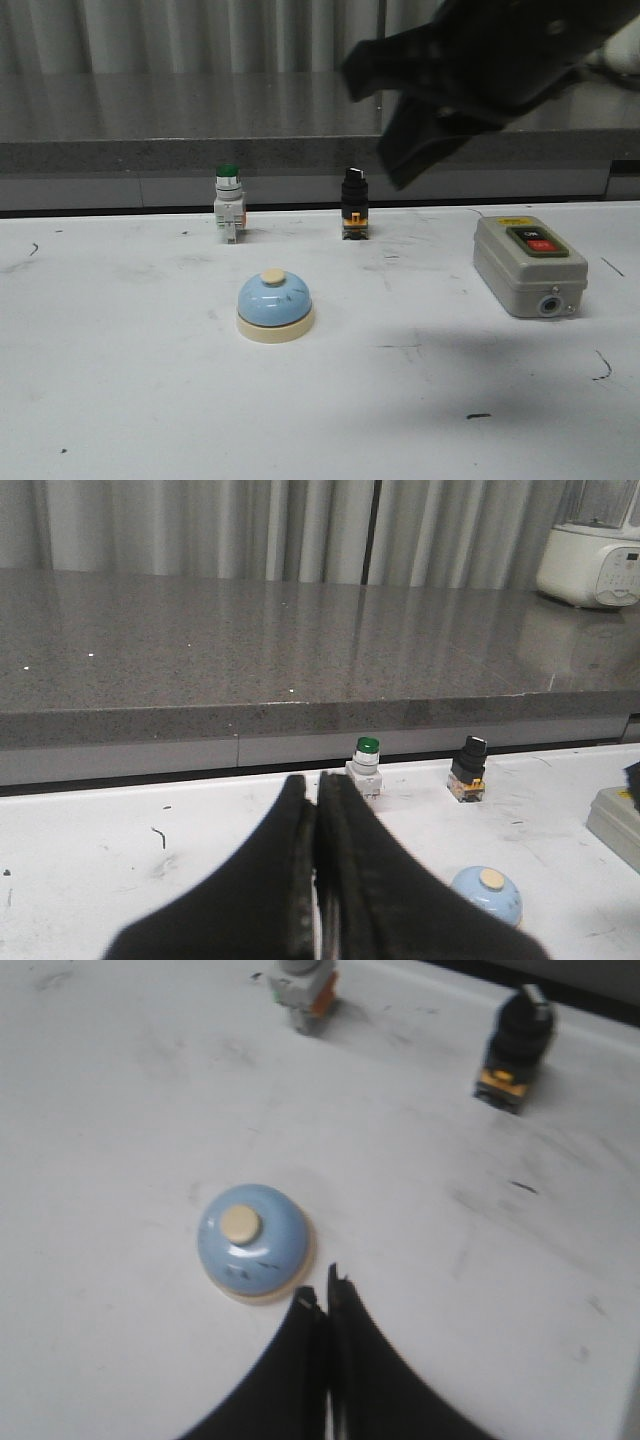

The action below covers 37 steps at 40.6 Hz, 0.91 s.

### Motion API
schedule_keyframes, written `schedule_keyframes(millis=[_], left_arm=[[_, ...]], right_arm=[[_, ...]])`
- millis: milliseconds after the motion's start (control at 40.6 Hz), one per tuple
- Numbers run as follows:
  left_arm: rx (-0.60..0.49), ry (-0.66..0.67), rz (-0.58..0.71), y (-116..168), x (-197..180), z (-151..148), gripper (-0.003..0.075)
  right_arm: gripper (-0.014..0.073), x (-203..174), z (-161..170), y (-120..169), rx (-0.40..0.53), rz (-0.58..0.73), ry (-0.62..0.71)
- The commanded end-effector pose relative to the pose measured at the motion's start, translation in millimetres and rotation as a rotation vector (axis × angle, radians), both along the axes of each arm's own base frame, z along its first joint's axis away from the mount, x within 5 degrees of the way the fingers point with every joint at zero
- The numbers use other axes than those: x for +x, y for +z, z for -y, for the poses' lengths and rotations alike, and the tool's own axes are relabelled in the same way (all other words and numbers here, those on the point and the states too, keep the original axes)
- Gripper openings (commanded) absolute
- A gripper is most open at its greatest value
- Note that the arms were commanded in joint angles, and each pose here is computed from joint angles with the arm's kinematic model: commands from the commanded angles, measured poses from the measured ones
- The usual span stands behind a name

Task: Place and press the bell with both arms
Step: 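Move the right gripper over the bell and press its brass button, then lift the right gripper up and away from the bell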

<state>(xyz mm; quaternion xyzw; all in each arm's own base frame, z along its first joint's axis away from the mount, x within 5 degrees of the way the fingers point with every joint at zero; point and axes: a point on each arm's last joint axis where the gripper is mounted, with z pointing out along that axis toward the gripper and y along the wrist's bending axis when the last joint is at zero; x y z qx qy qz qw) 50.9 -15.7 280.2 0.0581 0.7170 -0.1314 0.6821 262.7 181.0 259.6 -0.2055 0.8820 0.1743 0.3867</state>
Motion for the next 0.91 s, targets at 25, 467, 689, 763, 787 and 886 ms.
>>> schedule_keyframes(millis=[25,467,689,763,787,886], left_arm=[[-0.040,0.012,0.093,16,0,-1,-0.0020],[-0.040,0.012,0.093,16,0,-1,-0.0020],[-0.040,0.012,0.093,16,0,-1,-0.0020],[-0.040,0.012,0.093,16,0,-1,-0.0020],[-0.040,0.012,0.093,16,0,-1,-0.0020],[-0.040,0.012,0.093,16,0,-1,-0.0020]], right_arm=[[-0.0069,19,-35,18,0.042,0.116,0.063],[-0.0069,57,-76,-6,0.020,0.110,0.098],[-0.0069,60,-79,-23,-0.006,0.073,0.100],[-0.0069,62,-81,-30,-0.012,0.066,0.099],[-0.0069,63,-81,-32,-0.014,0.063,0.099],[-0.0069,64,-82,-38,-0.024,0.050,0.100]])
